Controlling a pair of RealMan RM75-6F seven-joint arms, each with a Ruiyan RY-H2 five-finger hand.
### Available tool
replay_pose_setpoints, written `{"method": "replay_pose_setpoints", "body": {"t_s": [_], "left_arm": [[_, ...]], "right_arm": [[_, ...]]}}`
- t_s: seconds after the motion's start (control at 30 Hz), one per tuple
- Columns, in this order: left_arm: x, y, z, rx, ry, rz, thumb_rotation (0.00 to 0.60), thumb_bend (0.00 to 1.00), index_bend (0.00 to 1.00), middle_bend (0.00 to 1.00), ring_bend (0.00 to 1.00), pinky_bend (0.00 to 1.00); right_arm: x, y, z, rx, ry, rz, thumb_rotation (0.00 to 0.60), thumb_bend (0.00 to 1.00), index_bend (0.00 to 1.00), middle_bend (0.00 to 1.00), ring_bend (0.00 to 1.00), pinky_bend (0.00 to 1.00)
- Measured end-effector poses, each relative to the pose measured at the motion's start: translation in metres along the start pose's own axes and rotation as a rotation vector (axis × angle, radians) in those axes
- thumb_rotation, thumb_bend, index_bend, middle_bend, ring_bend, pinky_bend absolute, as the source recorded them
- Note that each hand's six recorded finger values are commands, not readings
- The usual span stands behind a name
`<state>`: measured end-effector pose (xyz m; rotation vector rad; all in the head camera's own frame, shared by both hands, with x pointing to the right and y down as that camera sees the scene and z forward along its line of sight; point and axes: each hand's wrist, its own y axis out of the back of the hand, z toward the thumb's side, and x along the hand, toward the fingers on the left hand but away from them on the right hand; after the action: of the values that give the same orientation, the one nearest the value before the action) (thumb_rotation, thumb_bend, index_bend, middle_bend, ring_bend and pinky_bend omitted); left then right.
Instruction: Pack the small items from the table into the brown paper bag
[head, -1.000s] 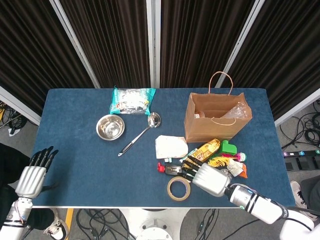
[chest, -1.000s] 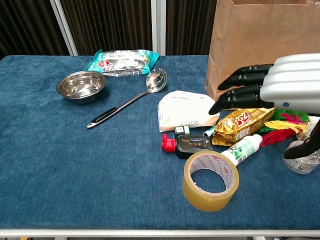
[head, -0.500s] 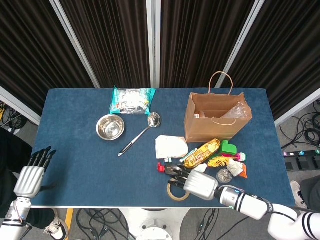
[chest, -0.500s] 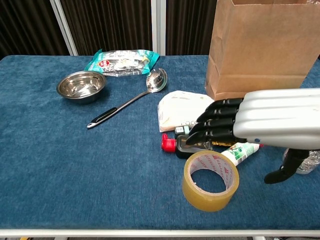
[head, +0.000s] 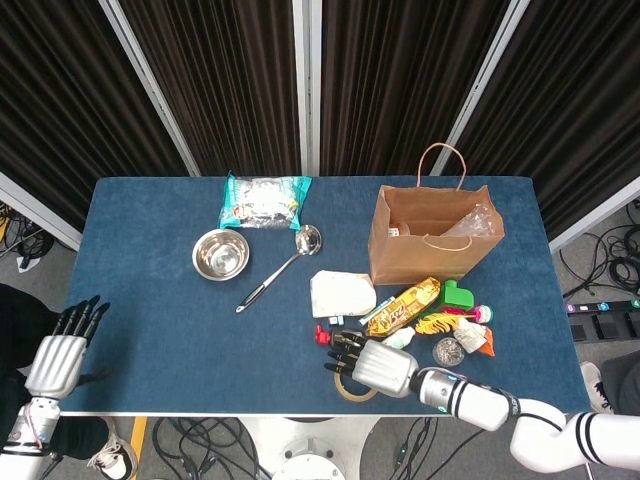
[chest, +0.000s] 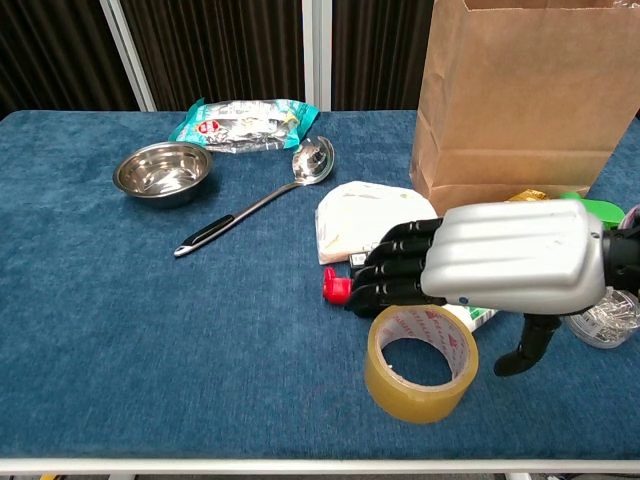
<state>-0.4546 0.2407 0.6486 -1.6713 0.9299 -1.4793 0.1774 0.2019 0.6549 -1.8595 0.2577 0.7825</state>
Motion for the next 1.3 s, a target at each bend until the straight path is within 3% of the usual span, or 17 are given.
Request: {"method": "replay_pose_setpoints", "body": {"t_s": [0.47,0.67,0.93,1.17,1.3], "left_arm": [[0.001,-0.006,-0.007,-0.005,0.012,-0.009,0.600,0.11,0.08,0.09,0.00,0.12],[0.000,-0.007,-0.011,-0.011,0.024,-0.014,0.600,0.11,0.08,0.09,0.00,0.12],[-0.001,-0.008,-0.011,-0.024,0.021,-0.015,0.600,0.11,0.08,0.09,0.00,0.12],[-0.002,-0.008,-0.012,-0.030,0.022,-0.015,0.600,0.11,0.08,0.09,0.00,0.12],[-0.002,-0.007,-0.011,-0.035,0.018,-0.013,0.600,0.11,0.08,0.09,0.00,0.12]], "right_arm": [[-0.020,-0.015,0.006,-0.014,0.015,0.080,0.600,0.00,0.04,0.09,0.00,0.00],[-0.029,-0.019,0.007,-0.009,0.015,0.079,0.600,0.00,0.12,0.16,0.00,0.00],[-0.036,-0.014,0.007,-0.009,-0.001,0.015,0.600,0.00,0.37,0.29,0.00,0.00],[-0.035,-0.002,0.005,-0.016,-0.012,-0.046,0.600,0.00,0.41,0.32,0.00,0.00],[-0.031,0.025,0.001,-0.008,-0.027,-0.126,0.600,0.00,0.41,0.32,0.00,0.00]]}}
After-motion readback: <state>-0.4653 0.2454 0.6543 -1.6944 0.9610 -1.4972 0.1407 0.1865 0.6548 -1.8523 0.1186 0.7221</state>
